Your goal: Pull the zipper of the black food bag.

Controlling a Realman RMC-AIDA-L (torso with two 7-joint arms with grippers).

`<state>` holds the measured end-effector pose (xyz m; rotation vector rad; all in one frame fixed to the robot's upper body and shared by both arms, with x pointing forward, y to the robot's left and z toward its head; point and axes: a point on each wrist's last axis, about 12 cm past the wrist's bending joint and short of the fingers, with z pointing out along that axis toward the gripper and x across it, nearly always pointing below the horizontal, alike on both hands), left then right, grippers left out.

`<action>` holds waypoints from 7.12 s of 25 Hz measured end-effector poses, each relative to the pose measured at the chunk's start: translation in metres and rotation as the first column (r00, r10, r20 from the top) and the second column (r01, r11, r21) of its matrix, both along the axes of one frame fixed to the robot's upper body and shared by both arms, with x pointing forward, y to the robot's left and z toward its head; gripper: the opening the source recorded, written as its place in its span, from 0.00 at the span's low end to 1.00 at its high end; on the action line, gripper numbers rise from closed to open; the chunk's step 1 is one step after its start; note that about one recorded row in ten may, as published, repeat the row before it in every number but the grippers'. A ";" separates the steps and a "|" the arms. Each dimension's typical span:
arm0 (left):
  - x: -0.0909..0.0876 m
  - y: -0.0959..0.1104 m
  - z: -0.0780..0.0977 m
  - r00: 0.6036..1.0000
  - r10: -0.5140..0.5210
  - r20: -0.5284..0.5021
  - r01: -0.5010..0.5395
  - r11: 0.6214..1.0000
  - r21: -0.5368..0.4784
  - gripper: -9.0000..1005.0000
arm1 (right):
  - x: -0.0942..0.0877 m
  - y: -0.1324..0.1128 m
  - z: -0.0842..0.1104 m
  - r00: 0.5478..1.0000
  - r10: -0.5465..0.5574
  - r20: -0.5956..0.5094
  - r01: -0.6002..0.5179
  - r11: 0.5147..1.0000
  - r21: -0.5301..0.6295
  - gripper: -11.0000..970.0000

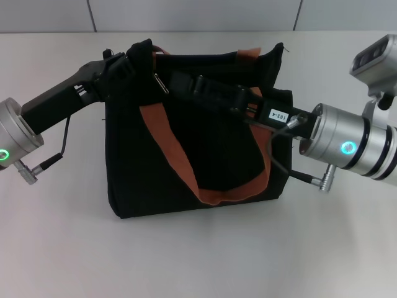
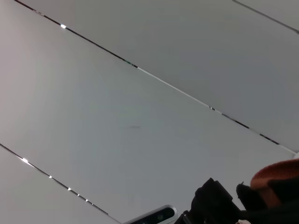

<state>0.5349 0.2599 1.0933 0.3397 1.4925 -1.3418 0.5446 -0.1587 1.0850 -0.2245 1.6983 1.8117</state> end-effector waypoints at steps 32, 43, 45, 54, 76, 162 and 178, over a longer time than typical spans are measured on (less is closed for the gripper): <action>0.001 -0.008 0.005 0.999 -0.046 0.025 0.046 0.999 -0.015 0.07 | 0.000 0.021 0.008 0.997 0.074 0.032 -0.075 0.997 0.008 0.75; 0.003 -0.008 0.005 0.999 -0.039 0.024 0.039 0.999 -0.009 0.07 | 0.002 0.017 0.004 0.999 0.041 0.009 -0.041 0.999 -0.009 0.75; 0.003 -0.008 0.005 0.999 -0.039 0.024 0.039 0.999 -0.009 0.07 | 0.003 0.017 0.003 0.999 0.035 0.006 -0.035 0.999 -0.015 0.75; 0.003 -0.009 0.005 0.999 -0.039 0.023 0.039 0.999 -0.009 0.08 | 0.002 0.016 0.002 1.000 0.013 0.013 -0.013 1.000 -0.009 0.75; 0.003 -0.008 0.005 0.999 -0.035 0.023 0.035 0.999 -0.011 0.08 | 0.008 0.024 0.000 0.999 -0.015 0.032 0.017 0.998 -0.053 0.38; 0.016 0.006 0.006 0.996 0.086 0.024 -0.087 0.996 0.018 0.11 | -0.054 -0.089 -0.007 0.763 -0.558 0.328 0.484 0.828 0.283 0.57; 0.017 -0.008 0.019 0.981 -0.070 0.183 0.036 0.983 0.183 0.12 | -0.053 -0.064 -0.003 0.691 -0.515 0.508 0.448 0.856 0.259 0.74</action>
